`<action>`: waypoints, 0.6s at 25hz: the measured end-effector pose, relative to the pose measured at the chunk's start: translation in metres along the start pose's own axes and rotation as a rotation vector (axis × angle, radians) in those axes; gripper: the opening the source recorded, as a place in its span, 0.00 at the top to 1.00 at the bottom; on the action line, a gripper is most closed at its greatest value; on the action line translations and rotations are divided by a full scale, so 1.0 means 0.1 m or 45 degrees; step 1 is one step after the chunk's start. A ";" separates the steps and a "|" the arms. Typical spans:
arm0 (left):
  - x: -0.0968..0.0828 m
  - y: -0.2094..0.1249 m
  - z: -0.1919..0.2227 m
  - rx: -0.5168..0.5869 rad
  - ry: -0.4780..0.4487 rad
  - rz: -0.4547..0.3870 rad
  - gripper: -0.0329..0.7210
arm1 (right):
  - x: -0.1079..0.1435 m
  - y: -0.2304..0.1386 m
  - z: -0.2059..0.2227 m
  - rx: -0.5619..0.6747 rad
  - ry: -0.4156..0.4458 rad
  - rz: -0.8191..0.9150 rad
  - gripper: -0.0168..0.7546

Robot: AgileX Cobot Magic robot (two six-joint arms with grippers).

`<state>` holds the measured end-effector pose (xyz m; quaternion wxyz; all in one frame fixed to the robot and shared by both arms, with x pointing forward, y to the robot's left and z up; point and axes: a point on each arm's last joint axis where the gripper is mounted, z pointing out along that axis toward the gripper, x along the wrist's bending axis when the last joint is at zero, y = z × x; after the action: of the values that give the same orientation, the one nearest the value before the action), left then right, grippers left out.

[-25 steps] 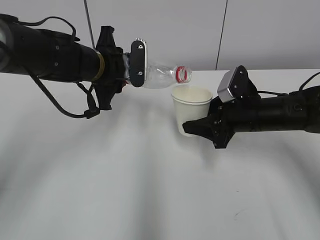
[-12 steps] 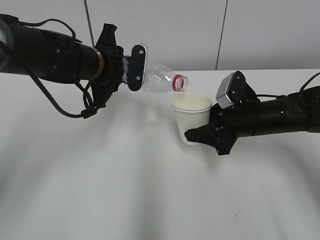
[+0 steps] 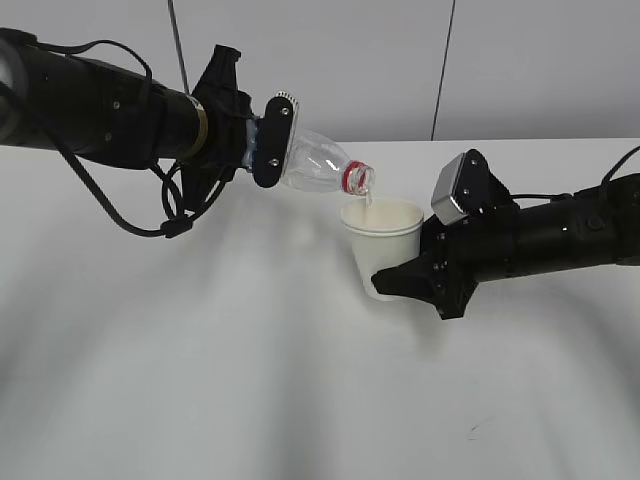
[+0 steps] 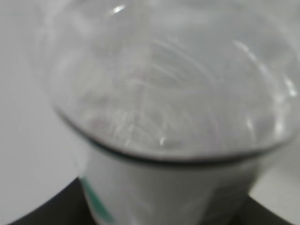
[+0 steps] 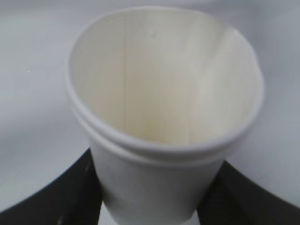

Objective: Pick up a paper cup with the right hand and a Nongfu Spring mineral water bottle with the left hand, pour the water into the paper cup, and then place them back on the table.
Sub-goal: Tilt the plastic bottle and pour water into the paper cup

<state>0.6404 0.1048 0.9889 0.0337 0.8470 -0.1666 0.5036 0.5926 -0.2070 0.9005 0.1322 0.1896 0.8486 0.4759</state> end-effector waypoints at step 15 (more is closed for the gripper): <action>0.01 0.01 0.00 -0.009 0.019 0.100 0.52 | 0.03 -0.03 0.00 0.042 0.048 0.005 0.48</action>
<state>0.6407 0.1037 0.9900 0.0182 0.8358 -0.2013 0.5104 0.5889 -0.2071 0.8978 0.1120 0.1843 0.8583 0.4656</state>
